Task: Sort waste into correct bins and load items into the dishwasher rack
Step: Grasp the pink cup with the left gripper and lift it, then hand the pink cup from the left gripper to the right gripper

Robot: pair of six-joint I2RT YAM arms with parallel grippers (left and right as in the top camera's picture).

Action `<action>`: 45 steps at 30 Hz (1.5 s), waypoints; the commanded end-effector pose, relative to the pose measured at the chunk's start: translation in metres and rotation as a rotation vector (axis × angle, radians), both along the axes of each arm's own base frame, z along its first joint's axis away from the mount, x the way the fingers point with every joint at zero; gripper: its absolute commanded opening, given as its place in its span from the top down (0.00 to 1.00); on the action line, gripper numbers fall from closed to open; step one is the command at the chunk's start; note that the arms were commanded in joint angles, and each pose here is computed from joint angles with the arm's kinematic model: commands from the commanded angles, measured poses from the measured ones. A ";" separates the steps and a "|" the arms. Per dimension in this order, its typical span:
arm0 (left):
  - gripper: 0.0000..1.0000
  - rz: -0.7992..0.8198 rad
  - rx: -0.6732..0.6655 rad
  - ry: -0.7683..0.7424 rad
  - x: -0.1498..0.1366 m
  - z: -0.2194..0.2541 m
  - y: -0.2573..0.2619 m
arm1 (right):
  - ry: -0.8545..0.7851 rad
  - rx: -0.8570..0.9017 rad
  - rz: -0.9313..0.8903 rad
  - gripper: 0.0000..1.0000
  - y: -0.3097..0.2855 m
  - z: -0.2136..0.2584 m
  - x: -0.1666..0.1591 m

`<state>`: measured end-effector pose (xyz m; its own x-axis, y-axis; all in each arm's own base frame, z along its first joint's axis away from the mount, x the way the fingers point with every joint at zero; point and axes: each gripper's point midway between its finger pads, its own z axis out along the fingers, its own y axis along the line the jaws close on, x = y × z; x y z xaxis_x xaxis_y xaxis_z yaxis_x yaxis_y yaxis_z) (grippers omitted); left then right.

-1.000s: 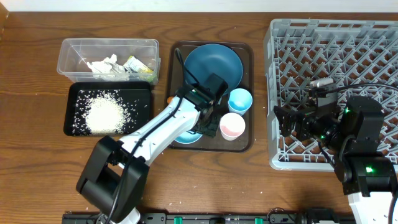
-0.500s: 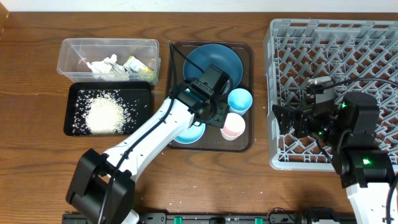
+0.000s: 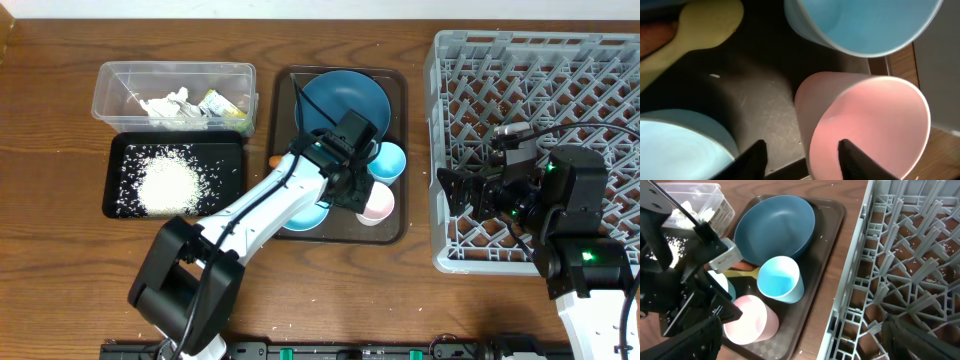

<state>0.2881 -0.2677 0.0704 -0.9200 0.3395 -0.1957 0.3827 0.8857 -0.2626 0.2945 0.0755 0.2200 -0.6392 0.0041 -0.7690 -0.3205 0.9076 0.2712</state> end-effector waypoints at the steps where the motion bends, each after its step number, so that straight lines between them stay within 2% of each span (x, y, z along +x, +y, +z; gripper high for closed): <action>1: 0.69 -0.017 -0.010 0.010 -0.002 -0.002 -0.008 | -0.014 0.015 -0.008 0.01 -0.001 0.009 0.002; 6: 0.92 -0.016 -0.015 0.006 -0.001 -0.001 -0.009 | -0.013 0.015 -0.008 0.01 -0.001 0.008 0.002; 7: 0.94 -0.013 -0.018 0.009 -0.001 -0.001 -0.009 | -0.014 0.015 -0.008 0.01 -0.001 0.008 0.002; 12: 0.94 -0.001 -0.072 0.026 -0.001 0.012 -0.008 | -0.013 0.015 -0.008 0.01 -0.001 0.008 0.002; 18: 0.94 0.087 -0.239 0.055 0.009 0.065 0.019 | -0.017 0.019 -0.004 0.02 0.000 0.009 0.002; 25: 0.94 0.201 -0.630 0.048 0.037 0.147 0.068 | -0.114 0.155 0.164 0.05 0.031 0.040 0.000; 30: 0.94 0.103 -0.982 0.058 0.042 0.205 0.081 | -0.219 0.280 0.278 0.06 0.060 0.074 0.007; 32: 0.94 0.040 -1.074 0.049 0.039 0.223 0.082 | -0.246 0.315 0.314 0.06 0.075 0.083 0.013; 36: 0.94 -0.006 -1.126 0.051 0.035 0.234 0.082 | -0.285 0.383 0.417 0.06 0.112 0.094 0.016; 41: 0.94 -0.048 -1.184 0.081 0.027 0.244 0.081 | -0.372 0.439 0.625 0.06 0.154 0.109 0.004; 45: 0.94 -0.045 -1.207 0.122 0.022 0.247 0.080 | -0.391 0.473 0.667 0.04 0.169 0.111 0.005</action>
